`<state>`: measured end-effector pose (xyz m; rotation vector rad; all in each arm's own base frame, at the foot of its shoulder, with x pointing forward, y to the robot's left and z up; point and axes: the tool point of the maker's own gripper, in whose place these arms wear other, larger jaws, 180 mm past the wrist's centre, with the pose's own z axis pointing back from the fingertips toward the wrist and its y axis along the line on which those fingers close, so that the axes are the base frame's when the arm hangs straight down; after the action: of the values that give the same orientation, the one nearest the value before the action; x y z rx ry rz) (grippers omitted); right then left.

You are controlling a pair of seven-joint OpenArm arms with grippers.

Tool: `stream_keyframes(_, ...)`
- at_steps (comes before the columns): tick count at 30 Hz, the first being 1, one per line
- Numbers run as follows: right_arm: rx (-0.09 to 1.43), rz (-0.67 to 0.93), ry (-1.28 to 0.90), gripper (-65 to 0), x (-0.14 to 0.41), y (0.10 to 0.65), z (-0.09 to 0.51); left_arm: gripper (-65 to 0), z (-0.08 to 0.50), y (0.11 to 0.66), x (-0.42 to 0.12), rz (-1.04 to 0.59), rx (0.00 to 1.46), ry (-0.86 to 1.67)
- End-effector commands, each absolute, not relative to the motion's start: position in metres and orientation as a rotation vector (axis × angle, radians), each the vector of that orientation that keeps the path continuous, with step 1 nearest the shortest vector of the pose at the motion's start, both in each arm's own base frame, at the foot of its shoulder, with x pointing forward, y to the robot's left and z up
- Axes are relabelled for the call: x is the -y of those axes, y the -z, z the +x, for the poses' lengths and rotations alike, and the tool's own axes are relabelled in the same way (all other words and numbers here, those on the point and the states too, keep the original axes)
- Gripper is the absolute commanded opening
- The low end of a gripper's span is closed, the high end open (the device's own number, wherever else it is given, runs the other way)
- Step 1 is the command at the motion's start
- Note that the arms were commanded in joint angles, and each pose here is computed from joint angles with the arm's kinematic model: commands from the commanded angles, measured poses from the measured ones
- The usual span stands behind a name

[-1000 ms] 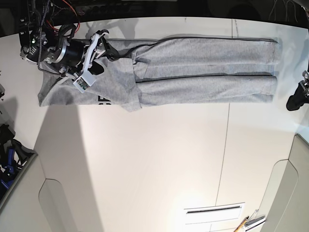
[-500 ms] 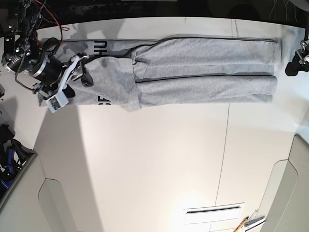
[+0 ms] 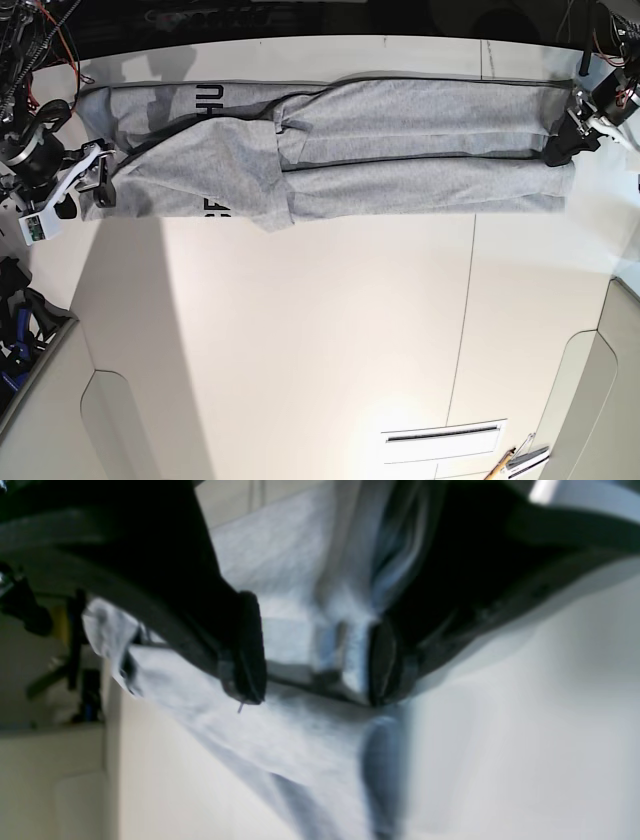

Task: Fold the T-shirt properly
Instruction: 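Grasp the strip's other end with the left gripper and fold it toward the right gripper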

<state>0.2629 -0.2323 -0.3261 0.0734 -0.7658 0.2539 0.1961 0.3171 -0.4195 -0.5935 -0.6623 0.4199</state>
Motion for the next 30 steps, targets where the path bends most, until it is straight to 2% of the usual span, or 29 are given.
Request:
stream_keyframes(1, 0.805, 0.068, -0.262, -27.9, 0.234, 0.316, 0.269, -28.9, 0.191, 0.423, -0.318, -0.567, 0.616, -0.390)
stream_keyframes(2, 0.805, 0.067, -0.262, -27.9, 0.234, 0.316, 0.269, -32.8, 0.192, 0.423, -0.318, -0.567, 0.621, -0.391)
stream_keyframes(3, 0.805, 0.067, -0.262, -27.9, 0.234, 0.316, 0.269, -40.9, 0.193, 0.423, -0.318, -0.565, 0.625, -0.392)
stream_keyframes(5, 0.805, 0.067, -0.262, -27.9, 0.234, 0.316, 0.269, -61.9, 0.194, 0.420, -0.323, -0.559, 0.645, -0.403)
stream_keyframes(6, 0.805, 0.068, -0.262, -27.9, 0.234, 0.316, 0.269, -65.0, 0.196, 0.417, -0.326, -0.558, 0.659, -0.411)
stream_keyframes(11, 0.801, 0.060, -0.236, -27.9, 0.237, 0.316, 0.269, -65.0, 0.213, 0.378, -0.335, -0.612, 0.787, -0.425)
stream_keyframes(14, 0.782, 0.058, -0.235, -27.9, 0.238, 0.319, 0.266, -65.0, 0.222, 0.349, -0.318, -0.682, 0.823, -0.349)
stream_keyframes(23, 0.691, 0.000, -0.176, -27.9, 0.253, 0.340, 0.243, -65.0, 0.222, 0.314, -0.232, -0.786, 0.861, -0.129)
stream_keyframes(30, 0.646, -0.040, -0.155, -27.9, 0.261, 0.349, 0.230, -65.0, 0.218, 0.312, -0.131, -1.005, 0.814, -0.022)
